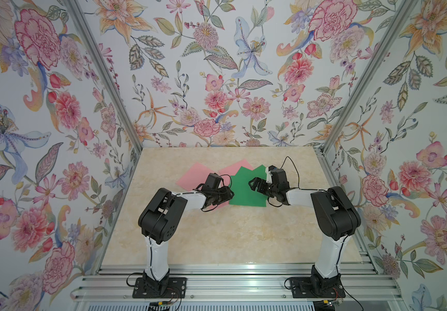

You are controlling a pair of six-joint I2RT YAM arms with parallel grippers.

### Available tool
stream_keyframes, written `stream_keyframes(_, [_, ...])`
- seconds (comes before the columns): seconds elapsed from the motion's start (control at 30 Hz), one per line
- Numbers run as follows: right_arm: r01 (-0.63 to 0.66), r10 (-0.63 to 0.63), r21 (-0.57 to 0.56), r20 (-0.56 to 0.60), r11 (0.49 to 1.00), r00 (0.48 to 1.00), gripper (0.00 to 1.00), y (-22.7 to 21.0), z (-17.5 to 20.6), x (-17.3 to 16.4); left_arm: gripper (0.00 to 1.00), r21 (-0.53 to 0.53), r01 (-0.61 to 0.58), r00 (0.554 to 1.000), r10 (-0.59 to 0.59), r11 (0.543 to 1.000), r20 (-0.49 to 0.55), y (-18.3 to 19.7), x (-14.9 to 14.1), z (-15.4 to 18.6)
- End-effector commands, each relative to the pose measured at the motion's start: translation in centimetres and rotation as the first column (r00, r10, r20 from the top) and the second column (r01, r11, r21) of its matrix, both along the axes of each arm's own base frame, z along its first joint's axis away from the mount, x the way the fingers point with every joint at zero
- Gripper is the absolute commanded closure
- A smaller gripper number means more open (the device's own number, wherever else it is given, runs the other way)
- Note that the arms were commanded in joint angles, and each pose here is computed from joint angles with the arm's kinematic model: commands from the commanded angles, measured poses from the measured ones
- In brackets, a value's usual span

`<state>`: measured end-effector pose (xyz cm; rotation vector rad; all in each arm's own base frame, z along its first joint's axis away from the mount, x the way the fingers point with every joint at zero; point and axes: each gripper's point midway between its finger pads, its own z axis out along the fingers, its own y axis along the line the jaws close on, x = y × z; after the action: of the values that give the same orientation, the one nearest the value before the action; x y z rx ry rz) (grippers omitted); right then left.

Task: Sort the scattered colored papers by color
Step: Pick up the colored paper from the center of the board.

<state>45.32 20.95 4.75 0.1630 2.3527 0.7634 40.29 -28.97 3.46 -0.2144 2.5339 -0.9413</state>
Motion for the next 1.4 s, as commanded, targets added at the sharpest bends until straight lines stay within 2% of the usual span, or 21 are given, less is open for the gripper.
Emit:
stream_keyframes(0.0, [0.007, -0.008, -0.018, -0.038, 1.000, 0.999, 0.00, 0.0, -0.9, -0.2, 0.49, 0.005, 0.049, 0.999, -0.049, 0.999, 0.002, -1.1, -0.1, -0.4])
stream_keyframes(0.2, [0.001, -0.001, -0.012, -0.041, 1.000, 0.999, 0.00, 0.2, -1.0, -0.2, 0.48, 0.015, 0.079, 0.997, -0.079, 0.997, -0.007, -1.5, 0.0, -1.2])
stream_keyframes(0.5, [-0.008, 0.008, -0.005, -0.045, 1.000, 0.999, 0.00, 0.4, -1.1, -0.2, 0.48, -0.031, 0.144, 0.989, -0.145, 0.989, -0.032, -2.7, 0.1, -1.9])
stream_keyframes(0.7, [-0.013, 0.013, 0.001, -0.046, 1.000, 0.999, 0.00, 0.5, -1.1, -0.1, 0.48, -0.075, 0.223, 0.975, -0.224, 0.972, 0.002, -3.1, 0.3, -0.6])
stream_keyframes(0.9, [-0.018, 0.018, 0.005, -0.054, 1.000, 0.998, 0.00, 0.6, -1.4, -0.2, 0.49, -0.102, 0.316, 0.948, -0.309, 0.943, 0.080, -4.4, 0.6, 1.5])
stream_keyframes(1.13, [-0.023, 0.023, 0.005, -0.060, 1.000, 0.998, 0.00, 0.7, -1.7, -0.3, 0.47, -0.081, 0.305, 0.941, -0.287, 0.949, 0.179, -4.1, 2.3, 4.1])
stream_keyframes(1.37, [-0.030, 0.030, 0.005, -0.062, 1.000, 0.998, 0.00, 0.8, -1.8, -0.4, 0.46, -0.075, 0.232, 0.958, -0.214, 0.970, 0.189, -2.9, 4.7, 1.5])
